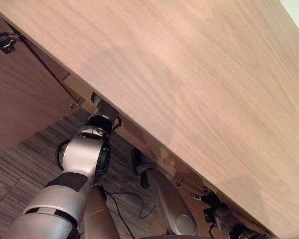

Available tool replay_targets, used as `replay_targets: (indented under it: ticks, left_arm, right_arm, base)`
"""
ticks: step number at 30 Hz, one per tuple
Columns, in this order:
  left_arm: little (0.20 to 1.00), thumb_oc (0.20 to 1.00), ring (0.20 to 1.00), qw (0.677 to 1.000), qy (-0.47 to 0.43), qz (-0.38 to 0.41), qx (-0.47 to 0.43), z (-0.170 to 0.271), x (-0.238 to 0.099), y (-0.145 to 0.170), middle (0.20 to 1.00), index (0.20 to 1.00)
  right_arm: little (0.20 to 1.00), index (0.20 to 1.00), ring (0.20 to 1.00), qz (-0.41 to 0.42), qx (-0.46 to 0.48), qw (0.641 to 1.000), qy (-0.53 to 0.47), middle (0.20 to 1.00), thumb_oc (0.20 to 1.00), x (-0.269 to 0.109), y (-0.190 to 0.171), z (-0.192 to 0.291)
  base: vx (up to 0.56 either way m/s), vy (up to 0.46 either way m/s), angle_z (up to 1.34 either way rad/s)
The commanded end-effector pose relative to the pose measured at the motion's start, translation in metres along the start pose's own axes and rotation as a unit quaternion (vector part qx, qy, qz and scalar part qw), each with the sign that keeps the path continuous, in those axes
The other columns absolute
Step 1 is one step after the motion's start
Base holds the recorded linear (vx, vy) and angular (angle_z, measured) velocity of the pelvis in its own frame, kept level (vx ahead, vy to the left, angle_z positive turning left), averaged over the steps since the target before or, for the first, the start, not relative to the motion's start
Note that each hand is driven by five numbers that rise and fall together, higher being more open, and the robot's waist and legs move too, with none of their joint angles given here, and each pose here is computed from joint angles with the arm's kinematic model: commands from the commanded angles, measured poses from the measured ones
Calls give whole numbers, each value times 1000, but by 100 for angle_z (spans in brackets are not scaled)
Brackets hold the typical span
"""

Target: Put the empty folder in the office cabinet

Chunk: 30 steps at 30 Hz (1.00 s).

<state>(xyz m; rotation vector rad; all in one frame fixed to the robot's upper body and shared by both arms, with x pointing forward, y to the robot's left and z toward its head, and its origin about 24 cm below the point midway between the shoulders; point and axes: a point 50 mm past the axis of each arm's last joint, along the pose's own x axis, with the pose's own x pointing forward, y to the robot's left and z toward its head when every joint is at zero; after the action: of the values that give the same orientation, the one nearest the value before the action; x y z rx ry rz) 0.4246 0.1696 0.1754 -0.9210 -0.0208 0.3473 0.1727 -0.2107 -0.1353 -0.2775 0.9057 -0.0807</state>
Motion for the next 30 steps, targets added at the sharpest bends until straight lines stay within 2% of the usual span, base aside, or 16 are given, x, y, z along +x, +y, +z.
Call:
replay_targets:
  ticks: [1,11,24,27,30]
  left_arm:
    - [1000,1000,1000,997,-22,-78,-15,12,-6,-44,1000,1000]
    - [1000,1000,1000,997,2,-78,-9,-9,-10,-40,1000,1000]
    - [1000,1000,1000,998,7,-30,53,-8,-1,14,1000,1000]
    - [1000,1000,1000,995,9,-13,96,-9,0,43,1000,1000]
    - [1000,1000,1000,992,15,-8,121,-12,-1,56,1000,1000]
  right_arm:
    - [1000,1000,1000,-23,-33,999,7,1000,1000,-1,-23,-6]
    - [1000,1000,1000,-21,-37,999,4,1000,1000,-1,-24,-4]
    - [1000,1000,1000,-27,-39,999,13,1000,1000,-2,-26,-11]
    - [1000,1000,1000,-26,-41,999,16,1000,1000,-3,-27,-14]
    - [1000,1000,1000,-25,-40,999,19,1000,1000,-4,-27,-16]
  base:
    - [0,0,0]
    - [0,0,0]
    - [-8,0,0]
    - [-34,0,1]
    - [-33,1,0]
